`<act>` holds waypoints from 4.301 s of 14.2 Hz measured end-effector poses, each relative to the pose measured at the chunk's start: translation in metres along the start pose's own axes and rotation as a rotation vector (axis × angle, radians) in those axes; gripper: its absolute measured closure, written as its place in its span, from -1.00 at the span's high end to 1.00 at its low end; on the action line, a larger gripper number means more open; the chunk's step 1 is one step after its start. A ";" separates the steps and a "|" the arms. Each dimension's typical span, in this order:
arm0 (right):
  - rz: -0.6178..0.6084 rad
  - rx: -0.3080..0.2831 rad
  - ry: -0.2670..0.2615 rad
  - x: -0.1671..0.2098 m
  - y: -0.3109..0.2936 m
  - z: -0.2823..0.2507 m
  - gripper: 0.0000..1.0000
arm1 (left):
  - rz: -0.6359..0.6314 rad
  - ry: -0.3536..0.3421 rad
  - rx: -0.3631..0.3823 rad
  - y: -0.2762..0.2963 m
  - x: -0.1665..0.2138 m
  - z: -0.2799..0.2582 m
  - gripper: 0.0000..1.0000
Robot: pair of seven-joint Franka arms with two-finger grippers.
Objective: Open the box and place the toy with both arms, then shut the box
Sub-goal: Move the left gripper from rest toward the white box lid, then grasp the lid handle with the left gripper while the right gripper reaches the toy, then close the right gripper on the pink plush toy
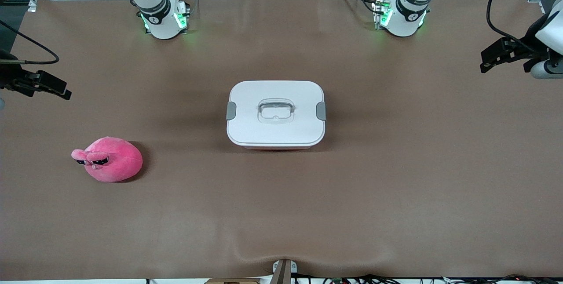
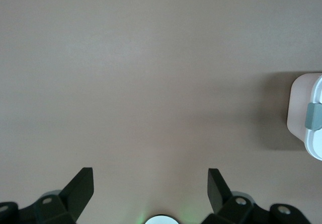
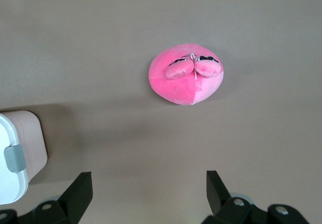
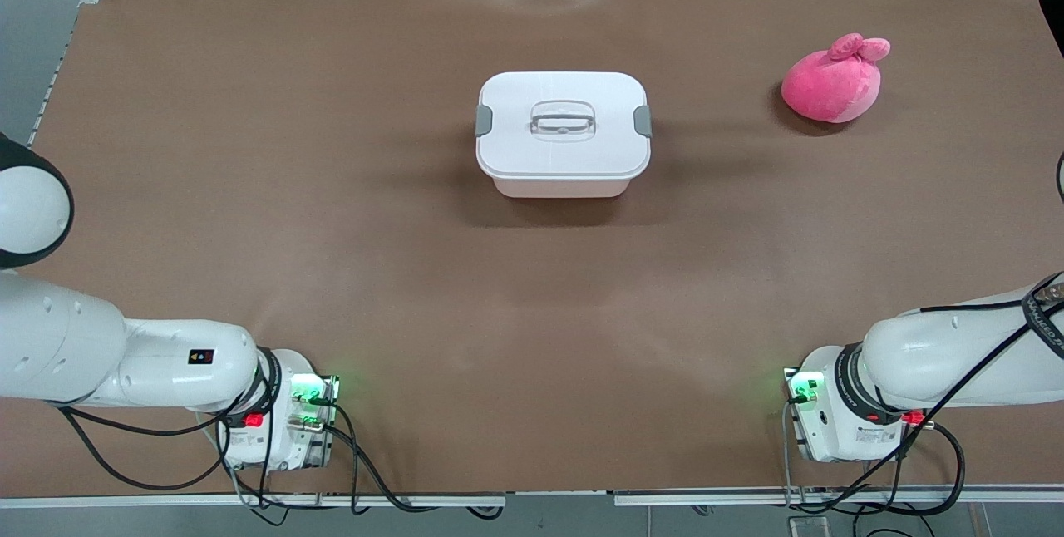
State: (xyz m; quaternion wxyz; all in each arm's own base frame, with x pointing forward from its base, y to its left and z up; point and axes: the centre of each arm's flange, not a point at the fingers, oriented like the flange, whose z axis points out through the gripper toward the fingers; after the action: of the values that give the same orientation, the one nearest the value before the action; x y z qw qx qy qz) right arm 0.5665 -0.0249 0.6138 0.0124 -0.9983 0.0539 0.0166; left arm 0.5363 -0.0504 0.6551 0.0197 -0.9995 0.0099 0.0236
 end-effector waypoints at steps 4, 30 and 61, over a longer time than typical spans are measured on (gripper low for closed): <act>-0.020 0.000 0.005 0.000 0.000 -0.001 1.00 | -0.067 -0.013 0.003 0.031 0.002 0.007 1.00; -0.219 -0.005 0.010 0.039 -0.001 0.167 1.00 | -1.054 -0.049 -0.190 0.424 -0.022 0.171 0.96; -0.255 -0.011 -0.014 0.108 0.041 0.256 -0.16 | -1.575 0.098 -0.155 0.507 -0.054 0.288 -0.21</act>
State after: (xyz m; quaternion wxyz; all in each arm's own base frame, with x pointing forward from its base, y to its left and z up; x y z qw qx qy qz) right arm 0.6612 -0.0700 0.3535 0.0094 -0.9970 -0.0739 0.0223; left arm 0.4581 -0.5446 0.3505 -0.0394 -0.7111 -0.7008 -0.0405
